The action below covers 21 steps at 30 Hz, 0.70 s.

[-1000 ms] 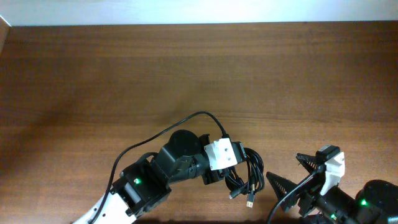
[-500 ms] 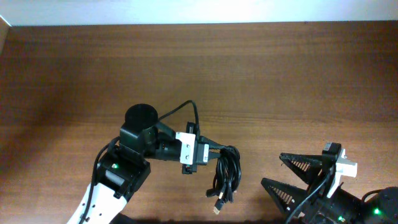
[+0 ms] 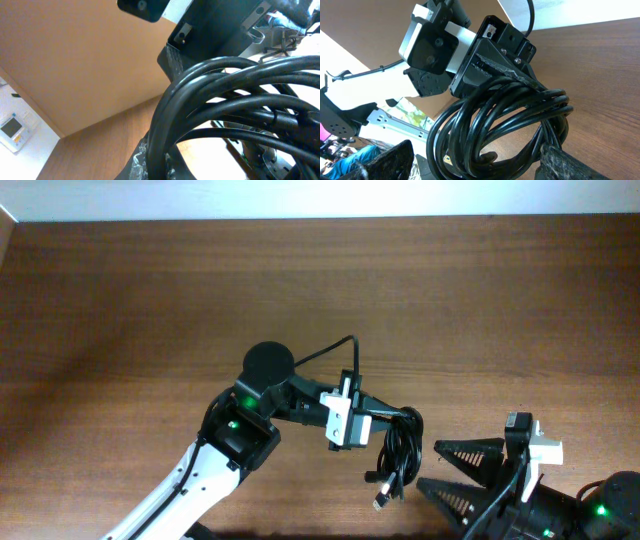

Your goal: Untangle cables

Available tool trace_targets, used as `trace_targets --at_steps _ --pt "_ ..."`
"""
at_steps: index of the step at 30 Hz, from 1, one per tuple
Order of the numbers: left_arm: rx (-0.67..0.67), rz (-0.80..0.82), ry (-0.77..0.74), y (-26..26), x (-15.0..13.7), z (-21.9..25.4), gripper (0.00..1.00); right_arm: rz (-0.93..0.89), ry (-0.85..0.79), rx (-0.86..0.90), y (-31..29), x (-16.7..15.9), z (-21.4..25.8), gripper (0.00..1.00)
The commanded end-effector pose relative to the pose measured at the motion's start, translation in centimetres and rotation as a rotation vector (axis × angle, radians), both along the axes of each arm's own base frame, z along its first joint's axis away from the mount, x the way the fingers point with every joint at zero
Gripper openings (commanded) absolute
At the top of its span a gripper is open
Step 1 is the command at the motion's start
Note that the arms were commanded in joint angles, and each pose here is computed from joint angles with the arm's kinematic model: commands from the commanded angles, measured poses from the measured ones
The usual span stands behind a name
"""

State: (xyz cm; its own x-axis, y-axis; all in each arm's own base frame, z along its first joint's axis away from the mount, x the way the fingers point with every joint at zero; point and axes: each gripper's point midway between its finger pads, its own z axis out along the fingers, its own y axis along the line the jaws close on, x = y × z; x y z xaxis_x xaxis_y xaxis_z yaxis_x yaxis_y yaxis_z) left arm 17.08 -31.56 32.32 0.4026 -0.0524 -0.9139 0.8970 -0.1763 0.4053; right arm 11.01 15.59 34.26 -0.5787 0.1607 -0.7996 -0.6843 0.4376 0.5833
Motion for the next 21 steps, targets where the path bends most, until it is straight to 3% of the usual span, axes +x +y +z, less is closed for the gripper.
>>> trace_targets --at_steps 1,5,11,14,18,21 --pt "-0.038 0.032 -0.051 -0.8 0.0 1.5 0.00 0.042 -0.010 0.004 0.3 -0.6 0.2 0.64" --pt "-0.075 0.088 -0.092 -1.7 0.3 2.5 0.00 0.041 -0.012 0.003 0.3 -0.5 0.2 0.59" --pt "-0.086 0.049 -0.100 -2.3 -0.9 2.7 0.00 0.037 -0.034 0.004 0.3 -0.4 0.5 0.30" --pt "-0.087 0.024 -0.098 -2.7 -1.8 2.7 0.00 0.011 -0.037 -0.004 0.1 0.0 0.4 0.27" --pt "-0.084 0.005 -0.073 -3.0 -2.5 2.7 0.00 -0.034 -0.063 -0.035 -0.3 0.8 0.1 0.04" --pt "-0.059 0.003 0.058 -3.0 -2.5 2.7 0.00 -0.175 -0.054 -0.109 -1.9 2.7 -1.3 0.04"
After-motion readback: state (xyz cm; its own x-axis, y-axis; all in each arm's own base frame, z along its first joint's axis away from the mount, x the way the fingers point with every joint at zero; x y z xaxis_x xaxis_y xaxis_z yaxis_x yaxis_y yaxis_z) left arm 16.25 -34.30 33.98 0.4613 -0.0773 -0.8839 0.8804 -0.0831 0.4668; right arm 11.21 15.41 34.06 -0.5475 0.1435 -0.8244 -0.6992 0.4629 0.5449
